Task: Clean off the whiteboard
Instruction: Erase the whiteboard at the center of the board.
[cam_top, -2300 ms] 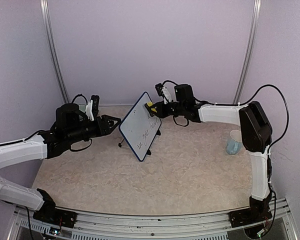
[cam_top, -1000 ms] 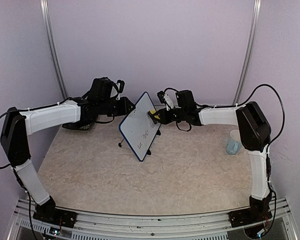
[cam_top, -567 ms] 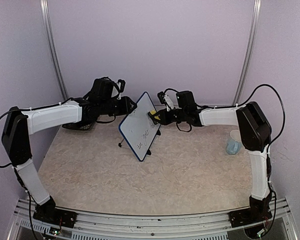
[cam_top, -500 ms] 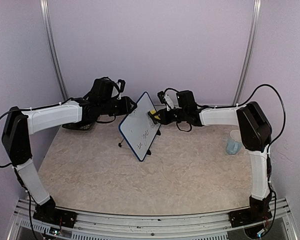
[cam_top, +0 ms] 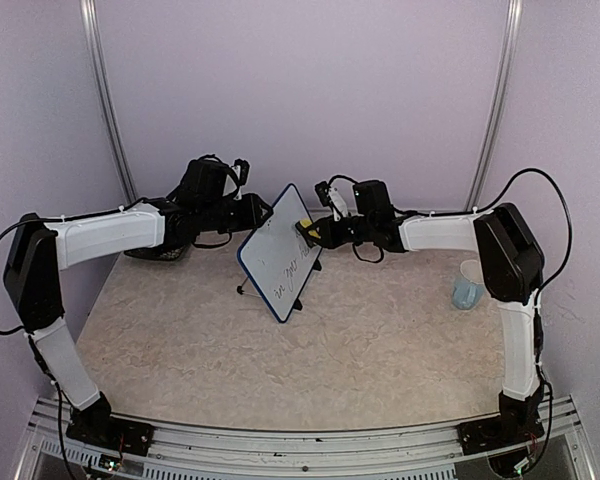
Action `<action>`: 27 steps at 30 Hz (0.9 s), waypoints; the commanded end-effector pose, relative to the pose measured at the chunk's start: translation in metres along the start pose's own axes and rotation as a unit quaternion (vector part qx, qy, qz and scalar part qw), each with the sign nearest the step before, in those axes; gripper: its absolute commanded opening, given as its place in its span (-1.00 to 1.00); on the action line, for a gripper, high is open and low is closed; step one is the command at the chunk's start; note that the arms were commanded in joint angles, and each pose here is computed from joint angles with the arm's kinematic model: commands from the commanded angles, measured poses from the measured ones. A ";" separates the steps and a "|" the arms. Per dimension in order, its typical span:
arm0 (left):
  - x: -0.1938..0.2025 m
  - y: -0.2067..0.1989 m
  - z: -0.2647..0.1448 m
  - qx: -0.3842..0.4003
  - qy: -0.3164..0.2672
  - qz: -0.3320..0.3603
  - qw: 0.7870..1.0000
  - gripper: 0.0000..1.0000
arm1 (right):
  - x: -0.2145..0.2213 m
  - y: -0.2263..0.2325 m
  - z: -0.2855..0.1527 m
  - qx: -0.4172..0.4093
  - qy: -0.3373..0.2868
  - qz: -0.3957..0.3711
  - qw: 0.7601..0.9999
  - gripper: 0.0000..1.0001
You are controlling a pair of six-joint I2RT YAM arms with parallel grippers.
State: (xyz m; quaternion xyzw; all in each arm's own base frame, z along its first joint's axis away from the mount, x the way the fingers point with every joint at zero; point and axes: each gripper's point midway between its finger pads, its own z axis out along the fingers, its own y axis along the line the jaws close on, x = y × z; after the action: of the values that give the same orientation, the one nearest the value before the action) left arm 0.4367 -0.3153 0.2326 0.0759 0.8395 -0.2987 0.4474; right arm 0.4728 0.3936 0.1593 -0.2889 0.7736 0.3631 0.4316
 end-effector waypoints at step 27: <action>0.017 0.002 0.010 -0.014 0.040 0.018 0.999 -1.00 | -0.024 0.007 -0.025 0.009 -0.013 -0.027 1.000 -0.99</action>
State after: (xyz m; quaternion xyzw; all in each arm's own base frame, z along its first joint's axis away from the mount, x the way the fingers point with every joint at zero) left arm 0.4448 -0.3149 0.2100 0.0671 0.8554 -0.2703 0.4367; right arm 0.4706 0.3913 0.1606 -0.2941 0.7740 0.3571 0.4323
